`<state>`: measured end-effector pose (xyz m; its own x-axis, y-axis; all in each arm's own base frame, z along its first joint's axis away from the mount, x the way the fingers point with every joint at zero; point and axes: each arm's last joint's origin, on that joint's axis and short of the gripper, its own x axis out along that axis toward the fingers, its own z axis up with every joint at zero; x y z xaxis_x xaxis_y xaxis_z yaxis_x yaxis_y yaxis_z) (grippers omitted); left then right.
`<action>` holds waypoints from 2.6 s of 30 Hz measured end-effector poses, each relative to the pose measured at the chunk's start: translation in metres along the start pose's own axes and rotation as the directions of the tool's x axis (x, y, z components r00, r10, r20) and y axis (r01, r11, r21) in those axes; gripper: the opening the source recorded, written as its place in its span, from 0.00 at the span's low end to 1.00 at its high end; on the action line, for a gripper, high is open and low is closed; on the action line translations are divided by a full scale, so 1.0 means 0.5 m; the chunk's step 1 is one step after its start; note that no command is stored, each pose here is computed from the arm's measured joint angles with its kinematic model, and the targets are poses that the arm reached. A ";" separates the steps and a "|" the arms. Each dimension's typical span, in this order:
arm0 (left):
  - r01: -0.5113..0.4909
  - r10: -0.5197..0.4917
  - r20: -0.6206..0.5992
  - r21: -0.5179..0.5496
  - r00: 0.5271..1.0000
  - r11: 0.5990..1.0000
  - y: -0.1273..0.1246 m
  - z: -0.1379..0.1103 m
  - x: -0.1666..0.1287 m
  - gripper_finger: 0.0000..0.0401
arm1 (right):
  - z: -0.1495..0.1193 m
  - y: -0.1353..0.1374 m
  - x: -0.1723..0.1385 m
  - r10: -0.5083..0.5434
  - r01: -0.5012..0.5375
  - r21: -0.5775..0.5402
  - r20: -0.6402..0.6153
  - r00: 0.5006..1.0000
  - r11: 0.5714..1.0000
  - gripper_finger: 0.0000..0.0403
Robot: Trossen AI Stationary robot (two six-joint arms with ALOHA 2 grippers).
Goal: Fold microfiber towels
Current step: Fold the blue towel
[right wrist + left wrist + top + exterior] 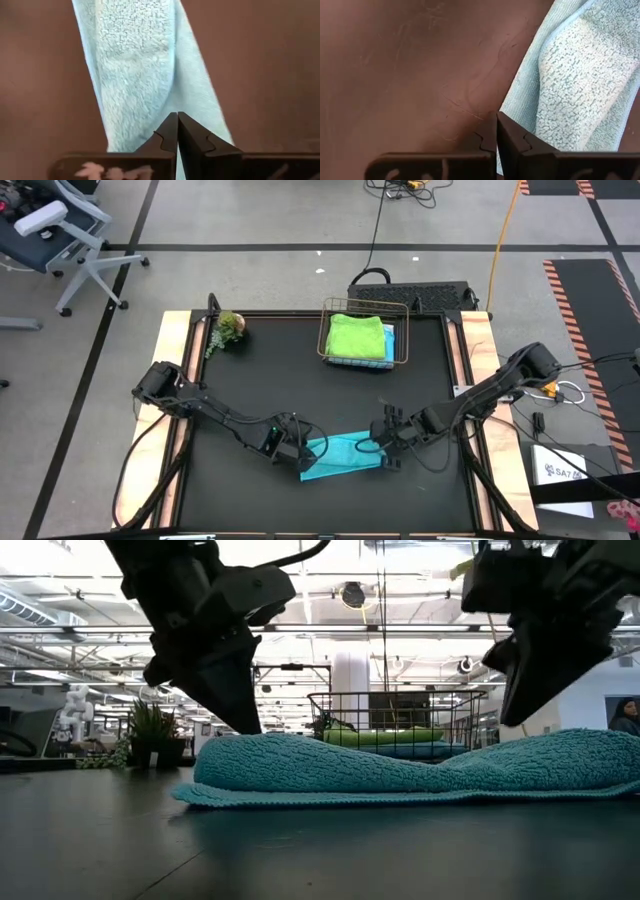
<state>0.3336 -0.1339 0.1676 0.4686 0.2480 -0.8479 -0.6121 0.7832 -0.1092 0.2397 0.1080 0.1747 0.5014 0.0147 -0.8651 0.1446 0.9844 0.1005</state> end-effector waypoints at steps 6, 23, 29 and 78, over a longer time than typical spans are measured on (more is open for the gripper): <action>0.003 -0.003 -0.011 -0.001 1.000 1.000 -0.001 -0.002 0.002 0.02 | -0.029 -0.009 0.025 0.045 -0.045 0.067 -0.011 0.999 0.997 0.00; 0.000 0.000 -0.013 0.036 1.000 0.999 0.000 -0.003 0.003 0.01 | -0.034 0.044 0.022 0.446 -0.446 0.048 0.022 0.895 0.894 0.00; -0.003 0.003 -0.010 0.042 1.000 0.999 0.000 -0.003 0.004 0.04 | -0.046 0.058 0.018 0.414 -0.416 0.062 0.034 0.910 0.907 0.00; -0.017 0.017 0.013 0.040 1.000 0.999 0.001 0.000 0.004 0.04 | -0.080 0.024 0.052 0.080 -0.107 0.129 0.204 0.976 0.986 0.00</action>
<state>0.3340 -0.1330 0.1658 0.4663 0.2681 -0.8430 -0.5942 0.8009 -0.0739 0.2206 0.1272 0.1337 0.6744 0.0570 -0.7362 0.1991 0.9461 0.2556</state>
